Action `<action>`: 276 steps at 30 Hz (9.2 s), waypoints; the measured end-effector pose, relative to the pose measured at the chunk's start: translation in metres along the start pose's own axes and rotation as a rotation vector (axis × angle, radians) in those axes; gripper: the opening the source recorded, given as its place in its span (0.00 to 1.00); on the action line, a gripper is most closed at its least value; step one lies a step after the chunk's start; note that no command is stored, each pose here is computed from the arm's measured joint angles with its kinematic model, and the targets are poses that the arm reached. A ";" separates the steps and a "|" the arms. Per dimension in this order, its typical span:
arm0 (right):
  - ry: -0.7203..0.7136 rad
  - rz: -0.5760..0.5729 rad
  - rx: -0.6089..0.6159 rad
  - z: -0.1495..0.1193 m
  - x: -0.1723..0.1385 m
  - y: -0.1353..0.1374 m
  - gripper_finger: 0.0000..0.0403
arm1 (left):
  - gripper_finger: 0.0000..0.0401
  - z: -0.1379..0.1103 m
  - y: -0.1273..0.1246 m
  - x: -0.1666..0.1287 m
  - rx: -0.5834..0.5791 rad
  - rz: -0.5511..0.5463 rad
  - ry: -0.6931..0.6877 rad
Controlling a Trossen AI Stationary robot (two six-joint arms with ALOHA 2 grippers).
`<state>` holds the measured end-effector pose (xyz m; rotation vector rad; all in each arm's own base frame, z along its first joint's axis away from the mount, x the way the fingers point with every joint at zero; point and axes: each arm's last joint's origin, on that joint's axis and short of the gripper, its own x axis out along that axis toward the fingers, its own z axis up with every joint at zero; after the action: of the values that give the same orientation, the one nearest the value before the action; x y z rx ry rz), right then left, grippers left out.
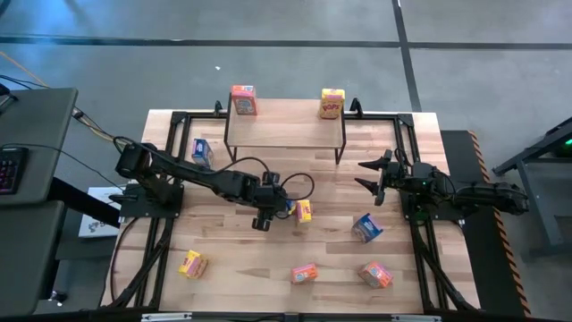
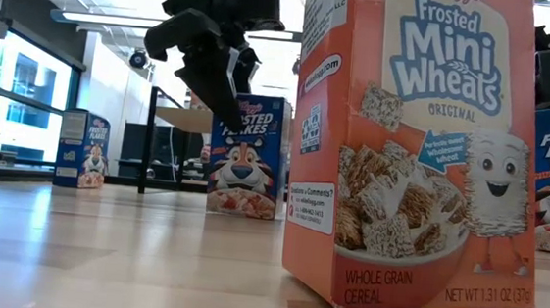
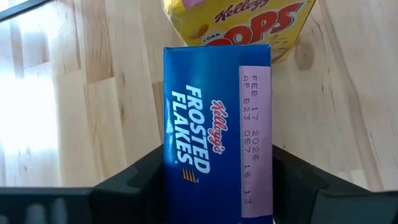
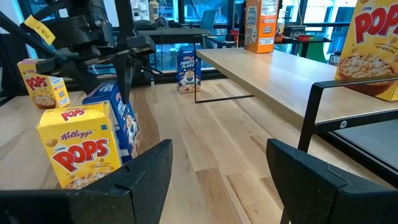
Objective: Stack cereal on shelf
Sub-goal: Put the middle blue cereal box on the shelf, then put the right yellow cereal box on the shelf aligned with the other yellow cereal box
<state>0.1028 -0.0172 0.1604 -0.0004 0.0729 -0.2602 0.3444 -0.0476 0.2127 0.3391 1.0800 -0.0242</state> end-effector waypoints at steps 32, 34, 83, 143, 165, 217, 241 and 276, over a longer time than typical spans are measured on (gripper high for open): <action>0.000 0.000 0.000 0.000 0.000 0.000 0.63 | 0.46 -0.007 0.045 -0.115 0.076 0.369 -0.261; 0.000 0.000 0.000 0.000 0.000 0.000 0.63 | 0.46 -0.007 0.056 -0.119 0.102 0.446 -0.266; 0.000 0.000 0.000 0.000 0.000 0.000 0.63 | 0.46 -0.014 0.273 -0.112 -0.123 0.321 -0.105; 0.000 0.000 0.000 0.000 0.000 0.000 0.63 | 0.48 -0.018 0.280 -0.081 -0.069 0.250 -0.037; 0.000 0.000 0.000 0.000 0.000 0.000 0.63 | 0.55 -0.020 0.285 -0.083 -0.062 0.276 -0.052; 0.000 0.000 0.000 0.000 0.000 0.000 0.63 | 0.82 -0.021 0.289 -0.109 -0.051 0.393 -0.077; -0.001 0.000 0.000 0.000 0.000 0.000 0.63 | 0.82 -0.046 0.229 -0.191 -0.360 0.245 -0.182; 0.000 0.000 0.000 0.000 0.000 0.000 0.63 | 0.82 -0.108 0.082 -0.114 -0.490 0.158 -0.610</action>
<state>0.1028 -0.0171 0.1604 -0.0005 0.0725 -0.2600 0.2125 0.0444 0.2874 -0.0350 0.4272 0.2601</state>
